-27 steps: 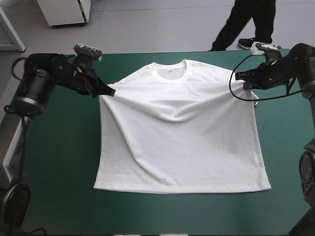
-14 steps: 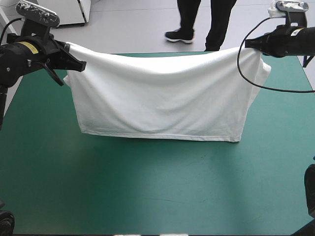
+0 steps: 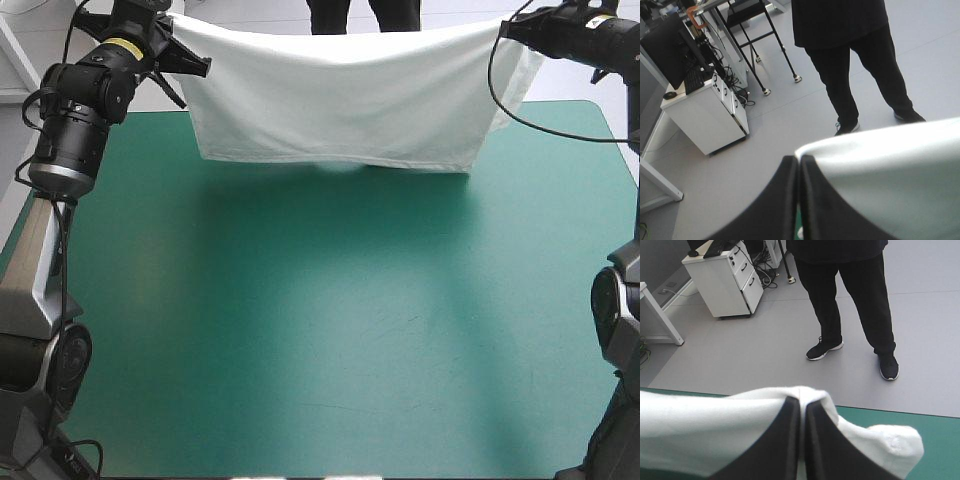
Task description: Fold the cloth
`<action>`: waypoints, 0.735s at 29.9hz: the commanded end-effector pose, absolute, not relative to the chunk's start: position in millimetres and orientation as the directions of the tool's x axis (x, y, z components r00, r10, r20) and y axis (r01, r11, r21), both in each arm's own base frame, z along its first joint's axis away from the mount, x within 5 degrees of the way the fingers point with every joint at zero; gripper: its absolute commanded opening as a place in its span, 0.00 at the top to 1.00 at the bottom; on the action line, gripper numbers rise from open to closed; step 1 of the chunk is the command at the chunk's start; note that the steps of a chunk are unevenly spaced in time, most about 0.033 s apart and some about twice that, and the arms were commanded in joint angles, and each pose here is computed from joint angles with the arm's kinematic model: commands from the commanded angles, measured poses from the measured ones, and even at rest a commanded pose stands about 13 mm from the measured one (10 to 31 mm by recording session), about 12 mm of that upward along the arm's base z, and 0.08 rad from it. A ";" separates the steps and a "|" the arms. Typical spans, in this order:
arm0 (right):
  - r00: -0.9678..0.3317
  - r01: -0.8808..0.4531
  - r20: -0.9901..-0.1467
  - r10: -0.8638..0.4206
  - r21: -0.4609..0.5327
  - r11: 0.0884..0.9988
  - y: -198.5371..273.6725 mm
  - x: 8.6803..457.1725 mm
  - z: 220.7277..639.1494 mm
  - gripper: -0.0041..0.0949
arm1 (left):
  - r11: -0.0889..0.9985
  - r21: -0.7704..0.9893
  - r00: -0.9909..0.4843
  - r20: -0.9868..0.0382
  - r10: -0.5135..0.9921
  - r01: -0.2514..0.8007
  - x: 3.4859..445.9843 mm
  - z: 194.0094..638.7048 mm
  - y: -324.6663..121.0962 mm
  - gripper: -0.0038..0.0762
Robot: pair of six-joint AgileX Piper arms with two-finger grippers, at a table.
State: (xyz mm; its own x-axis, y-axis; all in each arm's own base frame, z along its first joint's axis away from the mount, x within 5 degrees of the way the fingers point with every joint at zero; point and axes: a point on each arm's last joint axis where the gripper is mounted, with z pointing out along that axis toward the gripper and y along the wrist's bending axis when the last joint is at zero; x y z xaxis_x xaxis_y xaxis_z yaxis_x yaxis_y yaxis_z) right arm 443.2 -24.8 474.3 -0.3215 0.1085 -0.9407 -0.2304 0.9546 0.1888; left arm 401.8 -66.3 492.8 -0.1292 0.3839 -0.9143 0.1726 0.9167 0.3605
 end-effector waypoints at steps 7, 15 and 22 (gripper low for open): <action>-0.474 -0.316 -0.880 0.036 0.209 0.925 -21.9 421.7 473.4 0.97 | 0.941 0.226 -0.497 -0.804 0.326 0.252 382.8 463.6 -62.8 0.96; -0.656 -0.263 -0.754 0.023 0.258 0.929 -21.8 405.4 426.9 0.97 | 0.939 0.147 -0.697 -0.636 0.332 0.312 358.4 429.2 -62.0 0.96; -0.765 -0.223 -0.643 0.022 0.297 0.928 -16.0 367.1 395.1 0.97 | 0.935 0.083 -0.772 -0.542 0.333 0.345 327.3 411.7 -60.7 0.96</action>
